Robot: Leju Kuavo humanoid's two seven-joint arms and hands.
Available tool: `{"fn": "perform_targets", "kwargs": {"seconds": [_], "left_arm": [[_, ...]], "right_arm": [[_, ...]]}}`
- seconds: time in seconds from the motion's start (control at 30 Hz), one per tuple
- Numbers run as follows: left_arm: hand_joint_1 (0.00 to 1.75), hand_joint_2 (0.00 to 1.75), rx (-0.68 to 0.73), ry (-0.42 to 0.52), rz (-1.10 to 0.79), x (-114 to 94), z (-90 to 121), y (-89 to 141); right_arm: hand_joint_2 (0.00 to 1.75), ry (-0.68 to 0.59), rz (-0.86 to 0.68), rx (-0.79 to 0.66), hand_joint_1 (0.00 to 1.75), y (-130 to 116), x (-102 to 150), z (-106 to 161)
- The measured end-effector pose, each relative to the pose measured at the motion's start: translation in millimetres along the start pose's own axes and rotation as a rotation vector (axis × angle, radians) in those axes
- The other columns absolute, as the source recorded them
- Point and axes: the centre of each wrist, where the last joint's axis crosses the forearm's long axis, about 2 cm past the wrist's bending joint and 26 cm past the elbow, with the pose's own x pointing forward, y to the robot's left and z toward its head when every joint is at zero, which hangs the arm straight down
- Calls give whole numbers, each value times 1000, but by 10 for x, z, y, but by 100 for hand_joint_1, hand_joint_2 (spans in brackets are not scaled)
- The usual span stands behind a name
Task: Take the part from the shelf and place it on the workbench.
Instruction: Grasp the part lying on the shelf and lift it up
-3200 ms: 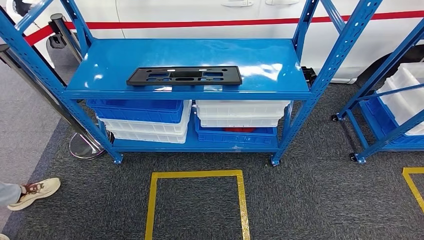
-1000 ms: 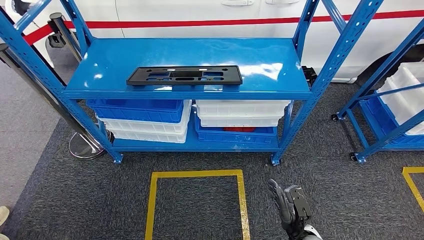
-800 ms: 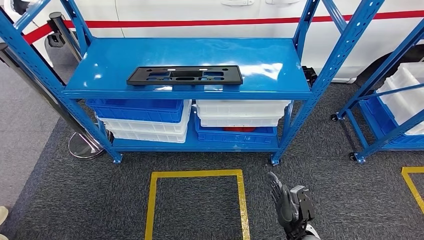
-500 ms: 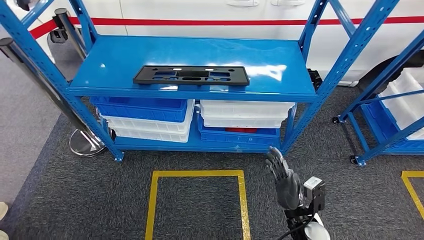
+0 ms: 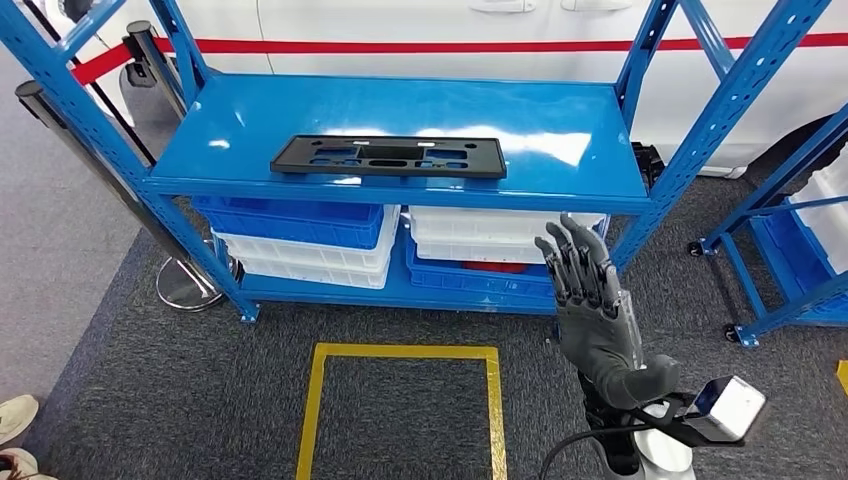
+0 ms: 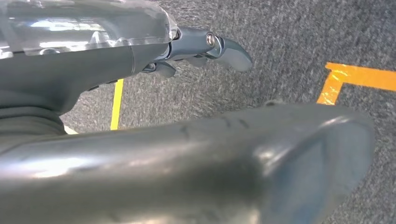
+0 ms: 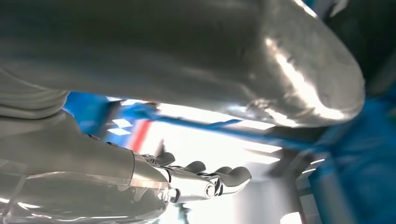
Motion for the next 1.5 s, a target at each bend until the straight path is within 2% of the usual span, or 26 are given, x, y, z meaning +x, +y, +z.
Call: {"fn": "perform_targets", "kwargs": {"seconds": [0.17, 0.37, 0.83, 1.5], "left_arm": [[0, 0, -8, -5, -21, 3, 0, -6], [0, 0, -27, -18, -41, 19, 1, -31], [0, 0, -38, -21, -34, 13, 15, -89], [0, 0, -17, -14, -7, -4, 20, -88]], "right_arm": [[0, -170, -16, 79, 0, 110, 268, -266], [0, -273, -16, 132, 0, 196, 469, -406], [0, -260, 4, 180, 0, 145, 539, -356], [0, -250, -22, 205, 0, 127, 400, -459]]}}
